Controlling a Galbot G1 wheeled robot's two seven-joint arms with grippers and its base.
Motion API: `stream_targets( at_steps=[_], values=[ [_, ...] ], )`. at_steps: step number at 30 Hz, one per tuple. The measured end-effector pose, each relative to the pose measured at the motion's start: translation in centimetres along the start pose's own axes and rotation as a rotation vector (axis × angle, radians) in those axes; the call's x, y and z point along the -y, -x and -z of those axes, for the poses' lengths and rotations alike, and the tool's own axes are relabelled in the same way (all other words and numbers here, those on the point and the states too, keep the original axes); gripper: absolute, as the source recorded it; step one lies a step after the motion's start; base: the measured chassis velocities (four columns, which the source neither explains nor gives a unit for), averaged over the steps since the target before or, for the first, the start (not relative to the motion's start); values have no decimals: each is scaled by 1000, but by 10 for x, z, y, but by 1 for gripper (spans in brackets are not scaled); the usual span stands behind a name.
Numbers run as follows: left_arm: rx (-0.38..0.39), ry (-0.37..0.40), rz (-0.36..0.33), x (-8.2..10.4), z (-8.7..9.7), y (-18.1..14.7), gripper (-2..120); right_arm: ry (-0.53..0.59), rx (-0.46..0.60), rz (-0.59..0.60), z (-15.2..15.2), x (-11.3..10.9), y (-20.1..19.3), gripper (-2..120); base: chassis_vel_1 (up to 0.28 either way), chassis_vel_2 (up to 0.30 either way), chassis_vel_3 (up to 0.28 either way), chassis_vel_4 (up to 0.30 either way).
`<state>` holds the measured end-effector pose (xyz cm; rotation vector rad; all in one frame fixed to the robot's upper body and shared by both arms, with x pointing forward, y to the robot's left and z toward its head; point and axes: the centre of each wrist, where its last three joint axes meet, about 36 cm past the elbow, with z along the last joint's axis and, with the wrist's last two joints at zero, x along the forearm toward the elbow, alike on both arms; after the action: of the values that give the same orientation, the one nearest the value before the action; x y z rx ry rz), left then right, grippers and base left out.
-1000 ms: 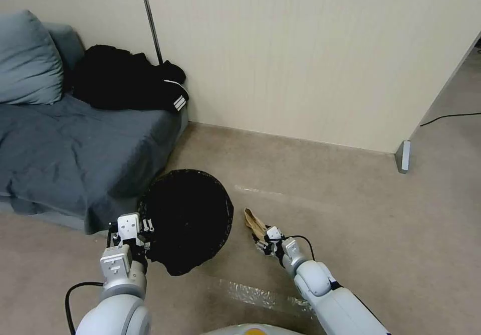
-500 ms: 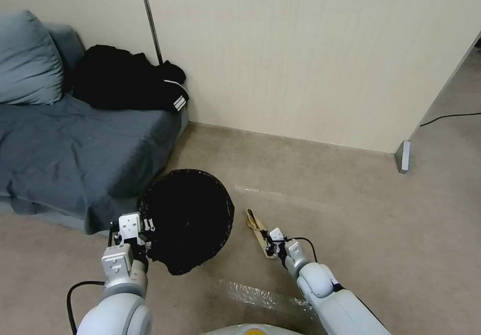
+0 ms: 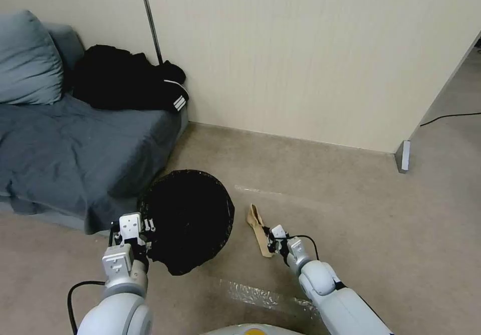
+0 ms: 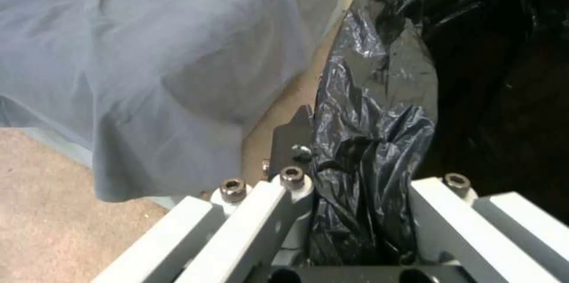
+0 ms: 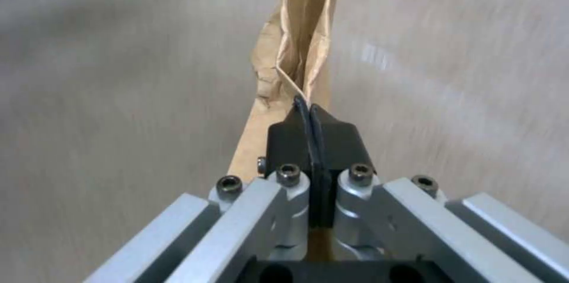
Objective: Pick up the trash bin, then pick up the garbage from the floor and place it into the trash bin.
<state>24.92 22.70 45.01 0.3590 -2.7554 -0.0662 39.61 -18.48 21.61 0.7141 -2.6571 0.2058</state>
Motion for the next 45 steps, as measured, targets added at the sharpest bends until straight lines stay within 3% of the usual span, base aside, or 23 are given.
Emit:
stream_targets(
  at_steps=[3, 6, 10, 11, 13, 16, 17, 20, 25, 30, 45],
  values=[
    [0, 0, 0, 0, 0, 0, 3, 10, 84, -14, 27, 3, -9, 0, 0, 0, 0, 0],
    [-3, -1, 0, 0, 0, 1, 3, 14, 242, -34, 76, 8, -32, 0, 0, 0, 0, 0],
    [-5, 0, 0, 0, -1, 0, 3, 15, 346, -36, 108, 9, -51, 0, 0, 0, 0, 0],
    [-5, 1, 0, 0, -1, 0, 3, 19, 416, -28, 128, 8, -65, 0, 0, 0, 0, 0],
    [-6, 2, -1, -1, -1, 0, 3, 26, 534, 9, 153, 5, -85, 0, 0, 0, 0, 0],
    [-6, 3, -2, -1, -1, 0, 3, 23, 628, 52, 170, 2, -98, 0, 0, 0, 0, 0],
    [-6, 2, -2, 0, -1, 0, 3, 23, 719, 115, 186, -3, -110, 0, 0, 0, 0, 0],
    [-7, 2, -4, 0, -1, 1, 3, 37, 801, 214, 202, -16, -124, 0, 0, 0, 0, 0],
    [-8, 0, -9, 2, -1, 1, 3, 80, 838, 363, 207, -49, -132, 0, 0, 0, 0, 0],
    [-7, -2, -13, 3, -1, 0, 3, 71, 759, 436, 181, -77, -112, 0, 0, 0, 0, 0],
    [-6, -5, -15, 5, 0, -2, 3, 27, 617, 447, 127, -102, -67, 0, 0, 0, 0, 0]
  ],
)
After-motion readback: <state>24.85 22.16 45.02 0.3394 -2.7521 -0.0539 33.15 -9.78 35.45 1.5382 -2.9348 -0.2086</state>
